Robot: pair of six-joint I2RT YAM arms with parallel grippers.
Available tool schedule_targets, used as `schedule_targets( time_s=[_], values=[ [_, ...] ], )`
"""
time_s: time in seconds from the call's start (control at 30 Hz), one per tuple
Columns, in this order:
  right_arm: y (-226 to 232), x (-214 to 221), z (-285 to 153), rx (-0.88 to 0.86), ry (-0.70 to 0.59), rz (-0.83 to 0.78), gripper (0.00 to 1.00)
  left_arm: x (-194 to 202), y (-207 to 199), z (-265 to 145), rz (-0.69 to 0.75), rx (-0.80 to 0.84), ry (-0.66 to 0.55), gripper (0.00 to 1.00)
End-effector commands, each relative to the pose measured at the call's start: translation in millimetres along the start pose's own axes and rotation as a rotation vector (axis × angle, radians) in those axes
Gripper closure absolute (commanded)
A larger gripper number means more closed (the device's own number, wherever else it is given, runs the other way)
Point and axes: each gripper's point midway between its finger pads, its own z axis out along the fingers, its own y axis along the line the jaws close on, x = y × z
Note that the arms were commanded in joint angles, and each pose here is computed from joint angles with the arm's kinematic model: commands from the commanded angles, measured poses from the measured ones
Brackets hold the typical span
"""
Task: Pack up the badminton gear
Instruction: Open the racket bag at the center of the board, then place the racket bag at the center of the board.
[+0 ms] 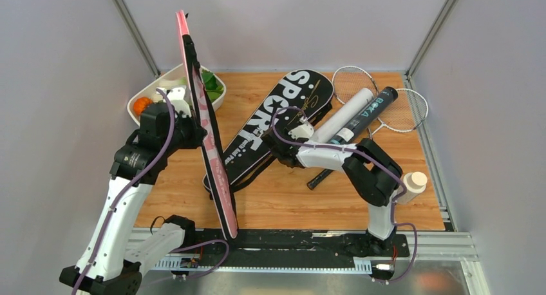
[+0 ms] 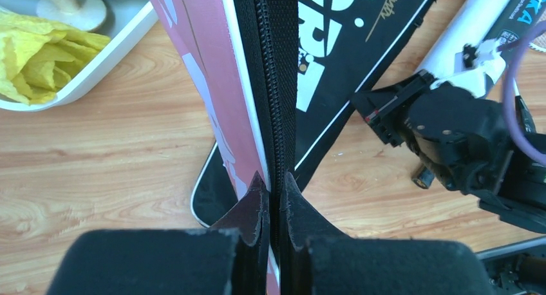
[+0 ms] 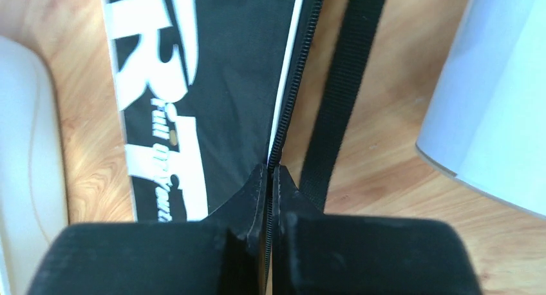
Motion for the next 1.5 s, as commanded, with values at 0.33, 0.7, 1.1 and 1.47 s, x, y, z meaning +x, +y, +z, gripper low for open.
schedule_targets(
  time_s=[0.33,0.7,1.1,1.47],
  values=[
    [82.1,-177.5,-149.7,-0.33,-0.446,-0.428,1.0,-36.4,-77.1,33.7,0.033,0.39,-0.02,1.0],
    [98.2,-241.2,-248.9,-0.615,-0.581,-0.507,1.0,8.8,-107.9,124.9,-0.084,0.612,0.135,1.0],
    [93.2,-251.3,-273.1,-0.667,-0.598,-0.482,1.0,84.5,-25.6,233.7,-0.168,0.141,0.307,0.56],
    [106.4,-233.0,-268.3,-0.739,-0.522,-0.446,1.0,9.5,5.4,190.5,-0.035,-0.043,0.195,0.33]
  ],
)
